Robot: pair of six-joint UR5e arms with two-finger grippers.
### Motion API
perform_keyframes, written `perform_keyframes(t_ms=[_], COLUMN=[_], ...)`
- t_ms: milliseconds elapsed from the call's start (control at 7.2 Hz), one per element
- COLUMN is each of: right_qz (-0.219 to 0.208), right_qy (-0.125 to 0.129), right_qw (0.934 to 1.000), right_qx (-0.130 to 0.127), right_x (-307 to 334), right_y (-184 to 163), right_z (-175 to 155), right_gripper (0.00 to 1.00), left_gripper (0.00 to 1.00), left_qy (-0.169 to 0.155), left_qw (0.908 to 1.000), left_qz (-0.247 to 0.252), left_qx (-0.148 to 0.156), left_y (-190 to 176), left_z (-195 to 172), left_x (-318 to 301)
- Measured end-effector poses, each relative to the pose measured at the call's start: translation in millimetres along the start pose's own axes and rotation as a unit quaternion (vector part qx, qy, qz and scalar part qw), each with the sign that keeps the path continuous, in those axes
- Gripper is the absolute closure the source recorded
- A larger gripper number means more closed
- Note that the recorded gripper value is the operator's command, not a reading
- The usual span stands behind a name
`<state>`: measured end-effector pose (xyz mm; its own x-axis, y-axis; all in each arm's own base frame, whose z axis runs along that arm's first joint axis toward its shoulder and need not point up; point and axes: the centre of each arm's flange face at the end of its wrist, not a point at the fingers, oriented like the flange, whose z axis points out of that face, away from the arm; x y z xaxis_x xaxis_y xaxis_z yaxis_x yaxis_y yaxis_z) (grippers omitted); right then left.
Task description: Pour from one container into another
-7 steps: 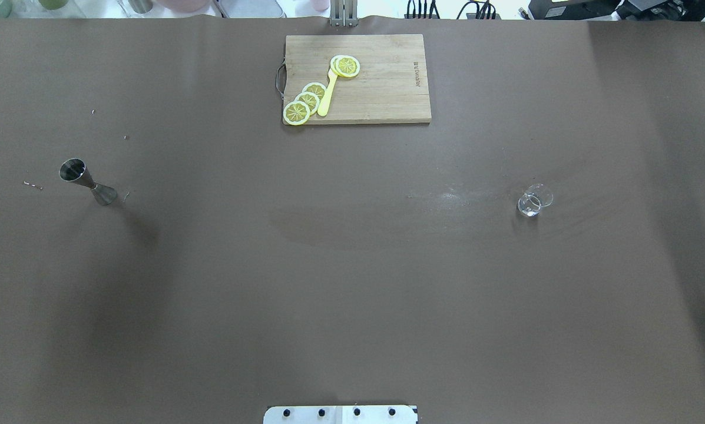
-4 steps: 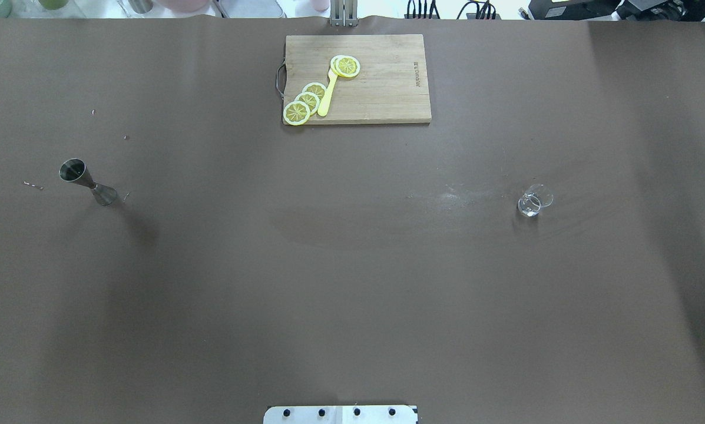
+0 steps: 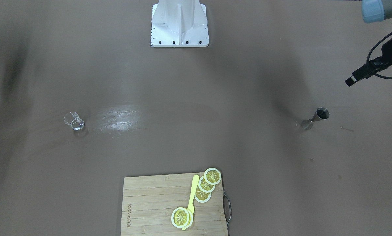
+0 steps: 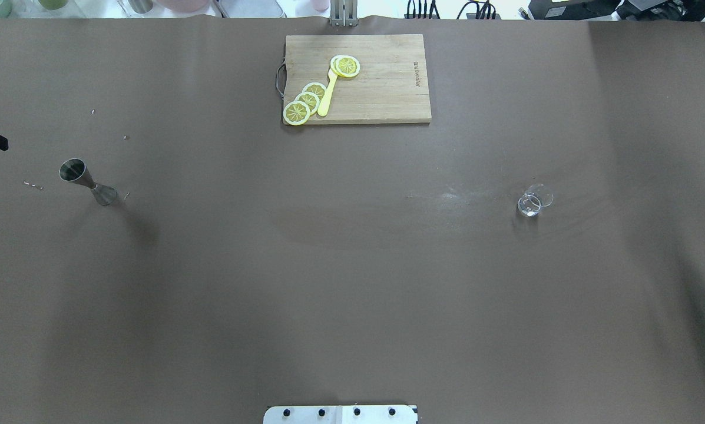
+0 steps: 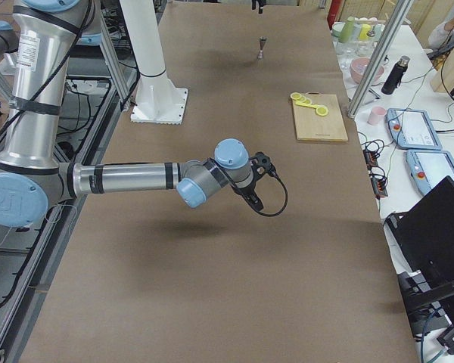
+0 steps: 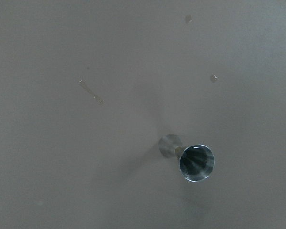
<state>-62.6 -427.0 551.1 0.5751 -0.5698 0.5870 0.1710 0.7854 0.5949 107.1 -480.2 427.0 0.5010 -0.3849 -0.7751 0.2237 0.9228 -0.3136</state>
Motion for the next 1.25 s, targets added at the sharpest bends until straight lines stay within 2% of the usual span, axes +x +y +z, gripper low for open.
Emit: perform_keyframes(t_ms=[139,278,556,833,972,1250], right_qz=[0.006,0.005,-0.040,-0.096,-0.122,-0.170], right_qy=[-0.007,-0.018,-0.042,-0.067,-0.081,-0.111], right_qw=[0.9997,0.9988,0.9939,0.9838,0.9771,0.9637], right_qx=[0.022,0.046,0.094,0.136,0.155,0.174], right_x=[-15.2,-28.7,-46.4,-53.1,-53.2,-49.5], right_y=[-5.8,-9.1,-4.4,5.2,8.7,10.3], right_z=[6.0,11.4,26.2,49.8,64.3,90.2], right_gripper=[0.01,0.01,0.01,0.01,0.01,0.01], left_gripper=[0.02,0.02,0.02,0.02,0.02,0.02], left_qy=[-0.004,-0.009,0.001,0.025,0.026,0.013], left_qw=[0.9999,0.9996,0.9967,0.9909,0.9880,0.9736], left_qz=[0.010,0.021,0.050,0.066,0.075,0.104], left_qx=[0.002,0.018,0.065,0.115,0.132,0.203], left_y=[13.8,31.8,87.2,135.2,158.3,188.5], left_z=[8.8,23.2,63.6,82.7,83.3,90.6], left_x=[14.3,29.7,51.0,41.6,35.9,35.3])
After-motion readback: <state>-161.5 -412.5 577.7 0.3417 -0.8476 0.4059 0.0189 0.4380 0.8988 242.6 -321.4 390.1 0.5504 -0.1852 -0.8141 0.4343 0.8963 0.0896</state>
